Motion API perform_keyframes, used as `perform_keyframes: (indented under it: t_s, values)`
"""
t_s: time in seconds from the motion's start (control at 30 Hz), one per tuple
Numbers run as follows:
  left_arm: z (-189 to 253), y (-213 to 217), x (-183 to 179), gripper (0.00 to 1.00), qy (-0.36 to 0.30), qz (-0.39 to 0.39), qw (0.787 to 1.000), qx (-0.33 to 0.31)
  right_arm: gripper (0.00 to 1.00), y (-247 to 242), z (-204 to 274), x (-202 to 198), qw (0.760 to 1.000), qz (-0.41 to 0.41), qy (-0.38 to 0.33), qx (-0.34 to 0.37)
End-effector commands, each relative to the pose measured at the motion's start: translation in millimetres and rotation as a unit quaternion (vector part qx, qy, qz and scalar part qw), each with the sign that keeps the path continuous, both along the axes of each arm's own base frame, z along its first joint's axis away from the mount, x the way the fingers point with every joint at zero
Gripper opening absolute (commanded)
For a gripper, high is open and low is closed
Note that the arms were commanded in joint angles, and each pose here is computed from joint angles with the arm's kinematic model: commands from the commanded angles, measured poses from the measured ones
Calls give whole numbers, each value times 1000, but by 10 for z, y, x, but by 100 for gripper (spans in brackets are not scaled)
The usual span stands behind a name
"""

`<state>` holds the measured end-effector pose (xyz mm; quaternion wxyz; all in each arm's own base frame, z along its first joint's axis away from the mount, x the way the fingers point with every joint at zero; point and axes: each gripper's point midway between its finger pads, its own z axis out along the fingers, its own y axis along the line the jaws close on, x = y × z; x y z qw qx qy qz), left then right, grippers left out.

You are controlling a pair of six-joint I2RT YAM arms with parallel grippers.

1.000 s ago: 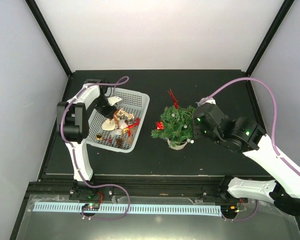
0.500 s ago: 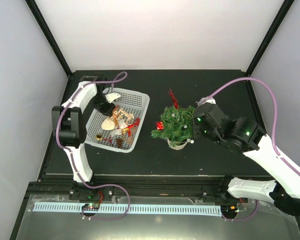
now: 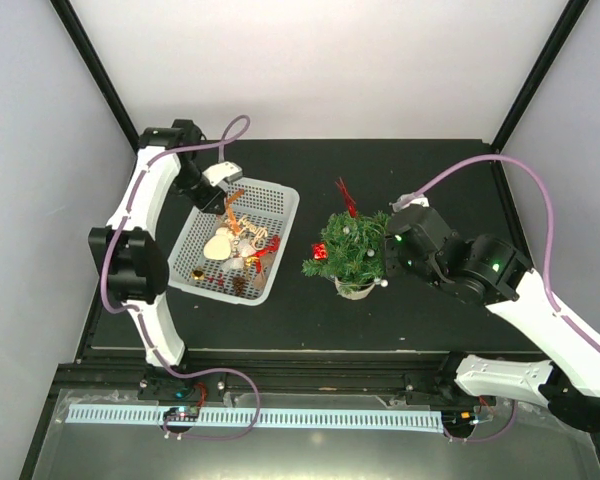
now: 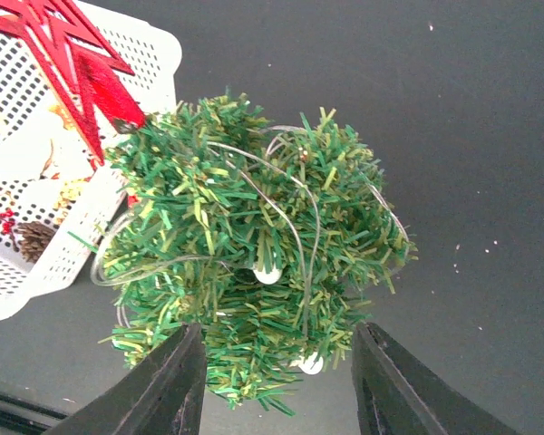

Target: Decorate the small christmas tree

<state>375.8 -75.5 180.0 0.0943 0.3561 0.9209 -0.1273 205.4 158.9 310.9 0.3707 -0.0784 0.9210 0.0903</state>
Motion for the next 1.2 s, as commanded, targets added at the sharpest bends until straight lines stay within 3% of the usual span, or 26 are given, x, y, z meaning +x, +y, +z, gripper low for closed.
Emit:
perform_keyframes:
  t_s: [0.0,0.27,0.5,0.67,0.87,1.17]
  values:
    - [443,-210,-241,2,-12,-37,997,-73,46,67,271,-3,998,21,-34,40]
    - [1120,-661,-428,1,-78,-71,979,-175,45,341,588,-78,989,91,-54,104]
    - [1604,-1117,-961,1,-132,-171,951,-222,45,777,968,-183,968,176,-60,168]
    - [1951,-1260,-1297,2,-176,-222,922,-263,45,1168,1107,-248,953,243,-41,177]
    - [2177,-1320,-1534,2,-202,-244,903,-290,48,1552,1241,-304,929,305,-24,209]
    - [2322,-1389,-1792,2,-212,-262,888,-313,48,1911,1312,-175,918,327,-19,222]
